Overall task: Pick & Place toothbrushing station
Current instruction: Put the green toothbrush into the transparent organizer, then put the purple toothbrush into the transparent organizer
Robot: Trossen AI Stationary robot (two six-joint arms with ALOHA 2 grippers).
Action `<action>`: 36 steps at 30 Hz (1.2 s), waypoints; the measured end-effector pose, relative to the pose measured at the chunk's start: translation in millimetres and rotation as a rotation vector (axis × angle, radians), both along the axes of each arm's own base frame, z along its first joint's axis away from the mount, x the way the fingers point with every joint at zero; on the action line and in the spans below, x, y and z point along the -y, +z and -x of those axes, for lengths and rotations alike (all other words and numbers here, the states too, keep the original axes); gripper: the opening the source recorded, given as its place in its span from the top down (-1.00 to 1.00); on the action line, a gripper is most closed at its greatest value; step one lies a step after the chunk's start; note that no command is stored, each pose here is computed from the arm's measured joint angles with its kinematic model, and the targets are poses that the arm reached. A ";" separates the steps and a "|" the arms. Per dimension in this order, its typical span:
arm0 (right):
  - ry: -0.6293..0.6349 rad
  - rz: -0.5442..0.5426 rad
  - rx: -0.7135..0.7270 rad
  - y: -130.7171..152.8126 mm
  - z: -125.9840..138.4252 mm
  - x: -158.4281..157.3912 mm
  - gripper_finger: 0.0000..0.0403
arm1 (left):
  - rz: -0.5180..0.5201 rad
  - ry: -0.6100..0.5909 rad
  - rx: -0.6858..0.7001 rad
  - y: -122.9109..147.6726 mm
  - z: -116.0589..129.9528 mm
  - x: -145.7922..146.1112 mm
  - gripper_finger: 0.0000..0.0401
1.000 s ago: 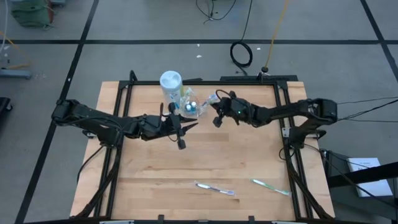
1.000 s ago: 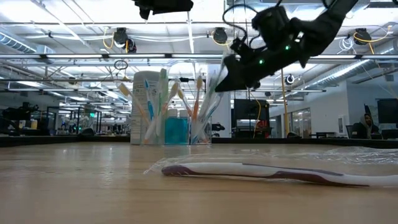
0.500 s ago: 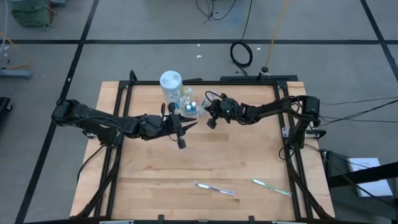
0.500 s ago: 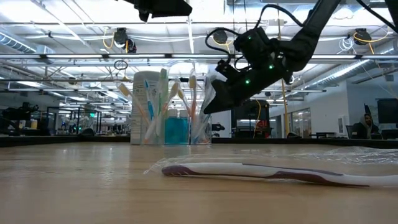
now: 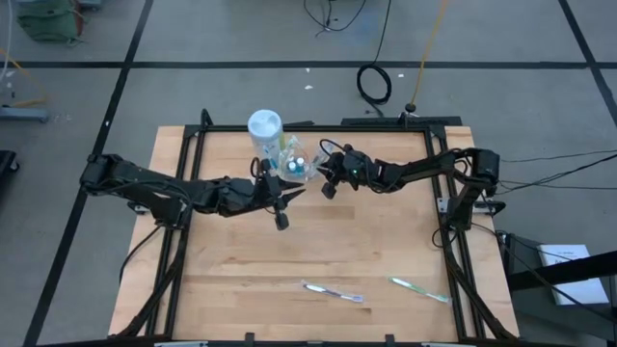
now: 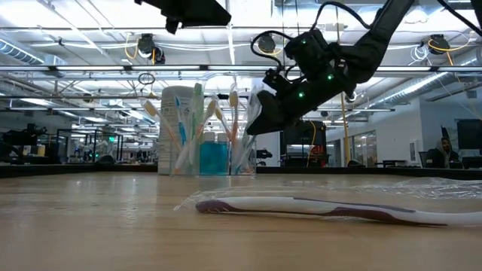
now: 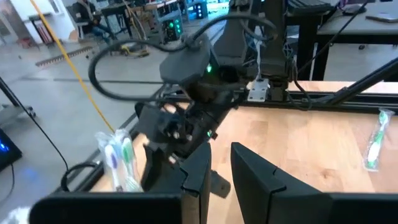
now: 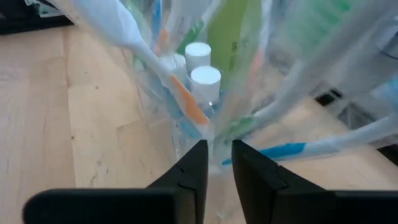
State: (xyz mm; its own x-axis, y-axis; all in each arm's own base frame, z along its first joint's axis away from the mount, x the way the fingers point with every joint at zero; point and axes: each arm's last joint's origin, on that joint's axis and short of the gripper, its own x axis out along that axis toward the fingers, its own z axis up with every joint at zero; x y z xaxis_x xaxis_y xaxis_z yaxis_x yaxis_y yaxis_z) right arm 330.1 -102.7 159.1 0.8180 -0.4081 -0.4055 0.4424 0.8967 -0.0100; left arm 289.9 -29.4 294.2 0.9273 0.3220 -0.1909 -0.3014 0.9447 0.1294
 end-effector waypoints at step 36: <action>0.367 -0.374 -0.543 42.0 80.5 -147.2 0.38 | 0.185 -0.513 0.073 -33.4 -52.8 86.1 0.34</action>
State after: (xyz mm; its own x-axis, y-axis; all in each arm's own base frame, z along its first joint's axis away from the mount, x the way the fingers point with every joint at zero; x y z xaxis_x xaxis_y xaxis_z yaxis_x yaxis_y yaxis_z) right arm 249.6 44.4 201.1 0.5202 0.0958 -0.8486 0.1346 0.9721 0.1923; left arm 342.7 -115.6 260.8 0.9695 -0.2073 -0.1304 0.2015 0.9779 -0.0566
